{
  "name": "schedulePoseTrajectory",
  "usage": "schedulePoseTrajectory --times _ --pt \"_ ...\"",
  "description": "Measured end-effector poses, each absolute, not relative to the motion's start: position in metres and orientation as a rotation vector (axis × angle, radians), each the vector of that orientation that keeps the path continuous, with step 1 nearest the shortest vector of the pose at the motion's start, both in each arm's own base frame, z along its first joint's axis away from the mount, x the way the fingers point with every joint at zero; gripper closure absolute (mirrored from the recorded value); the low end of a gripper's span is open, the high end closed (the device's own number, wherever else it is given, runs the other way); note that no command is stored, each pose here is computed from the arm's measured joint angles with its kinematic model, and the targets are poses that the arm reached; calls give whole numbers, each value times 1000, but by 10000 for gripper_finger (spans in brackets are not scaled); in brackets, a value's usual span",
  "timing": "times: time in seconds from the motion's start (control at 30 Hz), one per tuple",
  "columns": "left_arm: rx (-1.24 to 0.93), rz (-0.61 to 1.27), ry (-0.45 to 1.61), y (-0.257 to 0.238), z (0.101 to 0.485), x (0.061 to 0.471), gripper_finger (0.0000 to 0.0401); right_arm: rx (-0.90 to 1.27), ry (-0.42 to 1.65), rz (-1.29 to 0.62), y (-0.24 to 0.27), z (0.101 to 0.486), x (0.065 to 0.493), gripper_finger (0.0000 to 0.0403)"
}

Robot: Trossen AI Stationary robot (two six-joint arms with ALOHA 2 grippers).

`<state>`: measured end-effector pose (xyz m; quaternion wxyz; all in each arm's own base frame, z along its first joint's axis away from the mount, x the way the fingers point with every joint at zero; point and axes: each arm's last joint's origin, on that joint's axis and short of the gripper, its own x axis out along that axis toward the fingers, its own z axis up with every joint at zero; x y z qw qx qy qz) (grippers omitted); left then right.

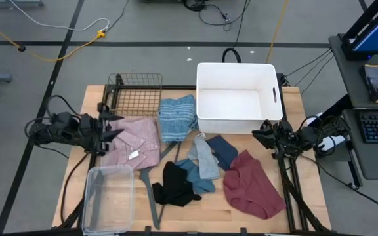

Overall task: Pick & Place Cloths
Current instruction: Put the red undergarment into the gold wire basket

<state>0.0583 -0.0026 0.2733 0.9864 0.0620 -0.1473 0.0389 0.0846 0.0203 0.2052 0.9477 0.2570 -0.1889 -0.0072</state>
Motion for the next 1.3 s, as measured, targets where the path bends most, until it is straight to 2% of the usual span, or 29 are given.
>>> schedulePoseTrajectory --times 0.2,0.5,0.67,0.93,1.13,1.3 --pt "30 68 -362 -2 279 56 176 523 -384 -15 20 205 85 337" --pt "40 69 -354 -2 278 56 176 555 -382 17 21 205 85 337" --pt "-85 59 -236 -3 267 61 176 538 -386 44 22 206 84 337" --pt "-276 86 101 -6 241 87 176 541 -394 45 22 207 84 337" --pt "-327 102 171 -8 235 100 176 541 -399 45 21 207 84 337" --pt "-304 118 141 -9 239 108 176 541 -399 45 21 207 84 337"
